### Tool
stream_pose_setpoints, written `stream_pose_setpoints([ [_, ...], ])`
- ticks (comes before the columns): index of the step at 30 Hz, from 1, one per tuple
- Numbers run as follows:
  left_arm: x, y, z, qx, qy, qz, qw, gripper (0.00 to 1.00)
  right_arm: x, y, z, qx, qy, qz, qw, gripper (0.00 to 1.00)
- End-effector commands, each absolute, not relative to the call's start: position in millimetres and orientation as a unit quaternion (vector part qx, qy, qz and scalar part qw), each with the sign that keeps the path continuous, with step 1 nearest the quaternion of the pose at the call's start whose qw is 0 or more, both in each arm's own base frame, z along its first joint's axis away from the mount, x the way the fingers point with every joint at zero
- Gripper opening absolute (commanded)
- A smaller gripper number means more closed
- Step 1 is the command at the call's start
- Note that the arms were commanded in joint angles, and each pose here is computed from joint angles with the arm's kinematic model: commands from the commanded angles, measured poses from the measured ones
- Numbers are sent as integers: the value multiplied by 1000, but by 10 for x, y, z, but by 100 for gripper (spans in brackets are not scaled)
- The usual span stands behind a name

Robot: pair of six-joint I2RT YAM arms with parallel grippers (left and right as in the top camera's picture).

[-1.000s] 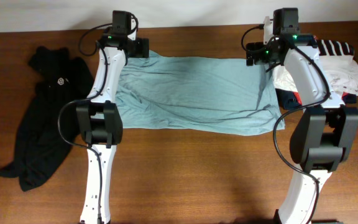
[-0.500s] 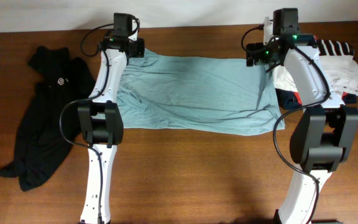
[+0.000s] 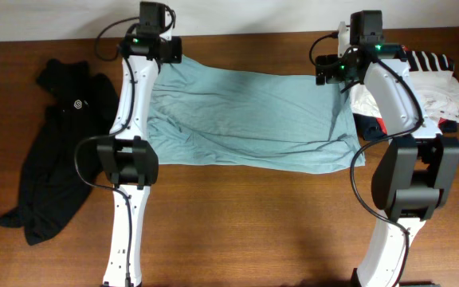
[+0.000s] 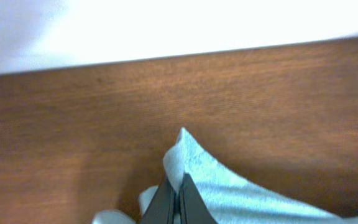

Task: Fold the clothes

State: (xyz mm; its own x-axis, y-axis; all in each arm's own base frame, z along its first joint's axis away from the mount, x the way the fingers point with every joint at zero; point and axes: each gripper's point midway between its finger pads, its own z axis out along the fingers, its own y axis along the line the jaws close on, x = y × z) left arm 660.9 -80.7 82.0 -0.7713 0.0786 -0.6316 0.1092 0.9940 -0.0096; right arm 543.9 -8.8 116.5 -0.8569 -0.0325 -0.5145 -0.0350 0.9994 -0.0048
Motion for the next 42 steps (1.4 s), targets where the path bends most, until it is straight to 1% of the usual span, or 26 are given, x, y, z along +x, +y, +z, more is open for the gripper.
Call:
stream_pose_setpoints([
  [1,6568,-778,1094,51,936,-15,349,1,5523,-59,1282,-21,958,11,287,95],
  [4,6516,-770,1150,51,937,-14,344,1,5570,-22,1310,-25,954,19,298,95],
  [5,6508,-757,1153,50,938,-11,343,1,5587,-20,1319,-25,953,18,302,91],
  [8,6473,-696,1121,45,941,5,334,0,5648,-24,1299,-25,950,18,311,90],
  [19,6377,-463,1049,27,949,52,309,1,5772,7,695,-27,958,23,283,90],
  [22,6327,-375,1010,22,954,55,295,1,5781,8,614,-27,960,23,279,90],
  [34,6226,-17,939,-6,962,61,268,1,5886,-7,614,-36,953,18,299,90],
  [42,6227,-53,938,-3,962,57,268,1,5934,-2,344,-36,956,18,292,90],
])
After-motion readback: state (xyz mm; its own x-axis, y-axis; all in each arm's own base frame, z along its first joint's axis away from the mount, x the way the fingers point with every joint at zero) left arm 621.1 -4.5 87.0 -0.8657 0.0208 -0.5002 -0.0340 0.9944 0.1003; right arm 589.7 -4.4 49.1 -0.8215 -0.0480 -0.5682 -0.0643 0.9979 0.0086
